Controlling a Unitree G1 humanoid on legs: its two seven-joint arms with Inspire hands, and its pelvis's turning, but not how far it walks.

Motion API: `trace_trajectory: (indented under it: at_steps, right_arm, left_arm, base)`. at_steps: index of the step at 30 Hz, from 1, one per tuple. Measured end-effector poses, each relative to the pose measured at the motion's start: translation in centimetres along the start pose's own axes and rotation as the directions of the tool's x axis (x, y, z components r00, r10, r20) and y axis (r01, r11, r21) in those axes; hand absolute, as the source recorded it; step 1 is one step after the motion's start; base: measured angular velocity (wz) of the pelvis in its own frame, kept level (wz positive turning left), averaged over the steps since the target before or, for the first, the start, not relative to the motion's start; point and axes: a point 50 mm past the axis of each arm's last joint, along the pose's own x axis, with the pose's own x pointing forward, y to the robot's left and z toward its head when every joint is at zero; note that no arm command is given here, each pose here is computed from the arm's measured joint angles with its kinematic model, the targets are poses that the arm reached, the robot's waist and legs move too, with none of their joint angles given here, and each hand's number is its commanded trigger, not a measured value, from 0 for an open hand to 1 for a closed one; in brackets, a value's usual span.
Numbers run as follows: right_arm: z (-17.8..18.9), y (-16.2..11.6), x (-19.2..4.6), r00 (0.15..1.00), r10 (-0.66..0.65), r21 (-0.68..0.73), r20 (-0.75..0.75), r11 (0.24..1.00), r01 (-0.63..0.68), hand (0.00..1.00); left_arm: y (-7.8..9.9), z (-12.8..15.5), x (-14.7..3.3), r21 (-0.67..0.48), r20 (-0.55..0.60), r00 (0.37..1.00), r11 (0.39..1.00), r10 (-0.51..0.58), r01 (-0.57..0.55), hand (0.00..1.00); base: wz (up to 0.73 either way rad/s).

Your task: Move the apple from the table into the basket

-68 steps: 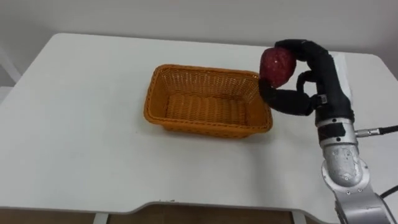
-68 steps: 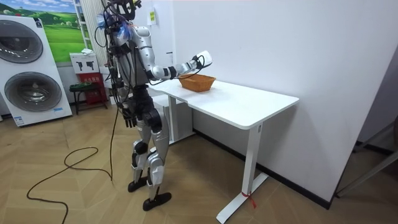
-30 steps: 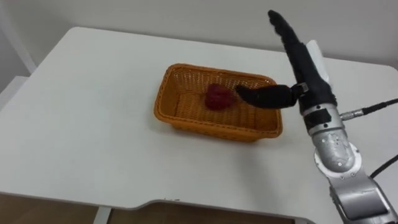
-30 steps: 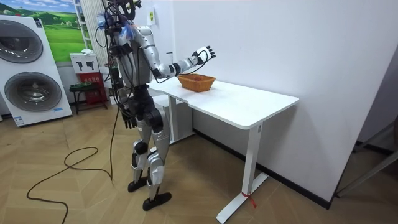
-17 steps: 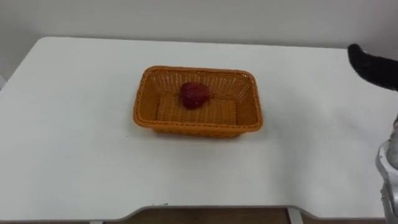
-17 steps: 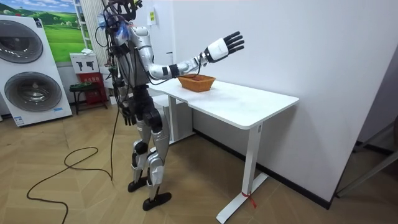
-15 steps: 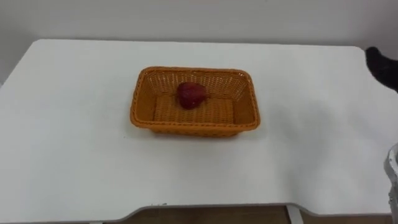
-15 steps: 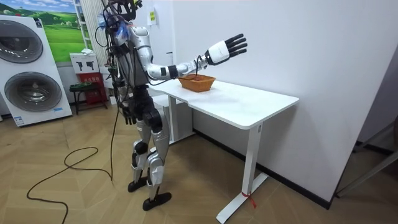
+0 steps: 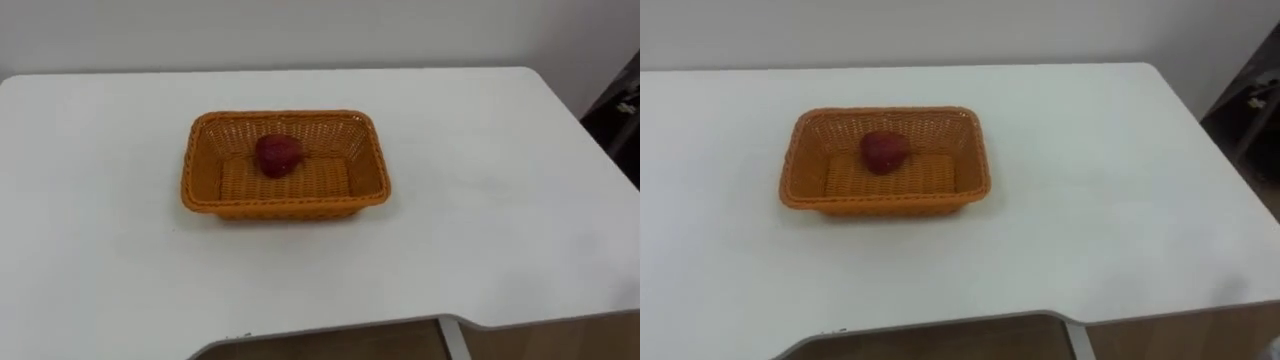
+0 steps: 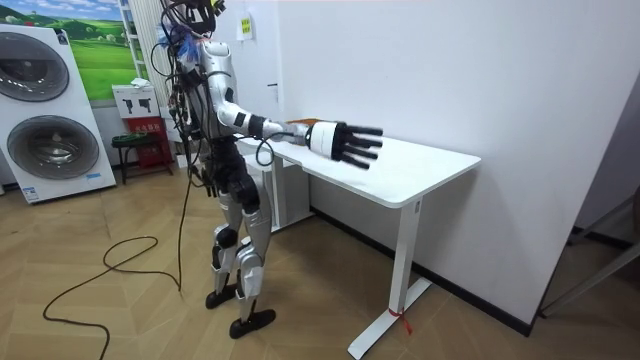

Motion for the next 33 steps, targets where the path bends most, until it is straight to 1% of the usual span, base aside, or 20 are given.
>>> trace_trajectory:
  at_steps: [2, 4, 5, 7, 8, 10, 13, 15, 19, 22, 23, 25, 26, 28, 29, 31, 32, 33]
  right_arm:
    - [-1.5, -0.7, -0.2, 0.998, -0.018, -0.023, -0.058, 1.0, 0.017, 0.0]
    - [-4.2, -1.4, -0.7, 0.99, -0.04, -0.11, -0.136, 0.994, 0.025, 0.0]
    - [-5.0, -1.5, -1.0, 0.986, -0.043, -0.136, -0.164, 0.99, 0.021, 0.0]
    - [-8.0, -2.2, -2.4, 0.966, -0.04, -0.215, -0.254, 0.976, -0.016, 0.0]
    - [-8.6, -2.4, -2.7, 0.962, -0.04, -0.238, -0.271, 0.971, -0.027, 0.0]
    - [-10.9, -3.5, -3.5, 0.942, -0.027, -0.337, -0.335, 0.937, -0.093, 0.0]
    - [-12.6, -4.0, -4.6, 0.915, -0.004, -0.392, -0.403, 0.904, -0.168, 0.0]
    - [-13.7, -4.5, -5.2, 0.892, 0.008, -0.42, -0.452, 0.88, -0.221, 0.0]
    - [-14.6, -4.2, -6.0, 0.848, 0.101, -0.416, -0.521, 0.837, -0.355, 0.0]
    - [-15.7, -3.6, -7.3, 0.767, 0.229, -0.403, -0.599, 0.742, -0.536, 0.0]
    - [-15.9, -3.6, -7.5, 0.749, 0.248, -0.398, -0.614, 0.723, -0.565, 0.0]
    - [-16.7, -3.5, -8.6, 0.666, 0.305, -0.36, -0.68, 0.652, -0.667, 0.0]
    - [-16.9, -3.5, -8.9, 0.646, 0.316, -0.348, -0.695, 0.638, -0.687, 0.0]
    - [-17.4, -3.0, -9.9, 0.565, 0.368, -0.288, -0.739, 0.585, -0.758, 0.0]
    - [-17.5, -2.9, -10.2, 0.543, 0.383, -0.275, -0.747, 0.566, -0.777, 0.0]
    - [-17.7, -2.4, -10.8, 0.471, 0.43, -0.251, -0.77, 0.474, -0.844, 0.0]
    - [-17.7, -2.3, -11.0, 0.455, 0.439, -0.247, -0.775, 0.453, -0.857, 0.0]
    - [-17.8, -2.0, -11.2, 0.426, 0.453, -0.241, -0.783, 0.411, -0.879, 0.0]
  left_arm:
    - [-0.2, -0.1, 0.0, -0.007, -0.009, 1.0, 1.0, -0.004, 0.004, 0.0]
    - [-0.2, 0.1, 0.0, -0.014, -0.01, 1.0, 1.0, 0.007, -0.007, 0.0]
    - [-0.2, 0.2, 0.0, -0.017, -0.006, 1.0, 1.0, 0.016, -0.016, 0.0]
    - [-0.3, 0.8, 0.1, -0.038, 0.005, 1.0, 0.999, 0.022, -0.021, 0.0]
    - [-0.4, 0.9, 0.1, -0.04, 0.009, 1.0, 0.999, 0.019, -0.019, 0.0]
    - [-0.5, 1.2, 0.2, -0.04, 0.015, 1.0, 0.999, 0.016, -0.015, 0.0]
    - [-0.5, 1.0, 0.1, -0.036, 0.005, 1.0, 0.999, 0.015, -0.015, 0.0]
    - [-0.6, 1.0, 0.2, -0.035, 0.006, 1.0, 0.999, 0.008, -0.008, 0.0]
    - [-0.7, 0.6, 0.1, -0.031, -0.004, 1.0, 0.999, -0.023, 0.023, 0.0]
    - [-0.9, 0.2, 0.0, -0.03, -0.018, 0.999, 0.998, -0.047, 0.047, 0.0]
    - [-0.9, 0.2, 0.0, -0.029, -0.019, 0.999, 0.998, -0.051, 0.05, 0.0]
    - [-1.1, 0.4, 0.1, -0.022, -0.025, 0.998, 0.998, -0.056, 0.056, 0.0]
    - [-1.1, 0.4, 0.1, -0.019, -0.025, 0.998, 0.998, -0.058, 0.057, 0.0]
    - [-1.3, 0.3, 0.0, 0.003, -0.03, 0.997, 0.998, -0.066, 0.066, 0.0]
    - [-1.4, 0.3, 0.0, 0.006, -0.031, 0.997, 0.998, -0.069, 0.069, 0.0]
    - [-1.8, 0.3, 0.0, 0.013, -0.038, 0.996, 0.997, -0.08, 0.08, 0.0]
    - [-1.9, 0.2, 0.0, 0.013, -0.042, 0.996, 0.996, -0.082, 0.083, 0.0]
    - [-2.0, 0.2, -0.1, 0.022, -0.046, 0.995, 0.996, -0.087, 0.088, 0.0]
  base:
    - [-0.16]
    - [-0.13]
    - [0.0]
    - [0.0]
    - [0.0]
    - [0.0]
    - [0.0]
    - [0.0]
    - [0.0]
    - [0.0]
    - [0.09]
    - [0.16]
    - [0.19]
    - [0.16]
    - [0.14]
    - [0.15]
    - [0.12]
    - [0.11]
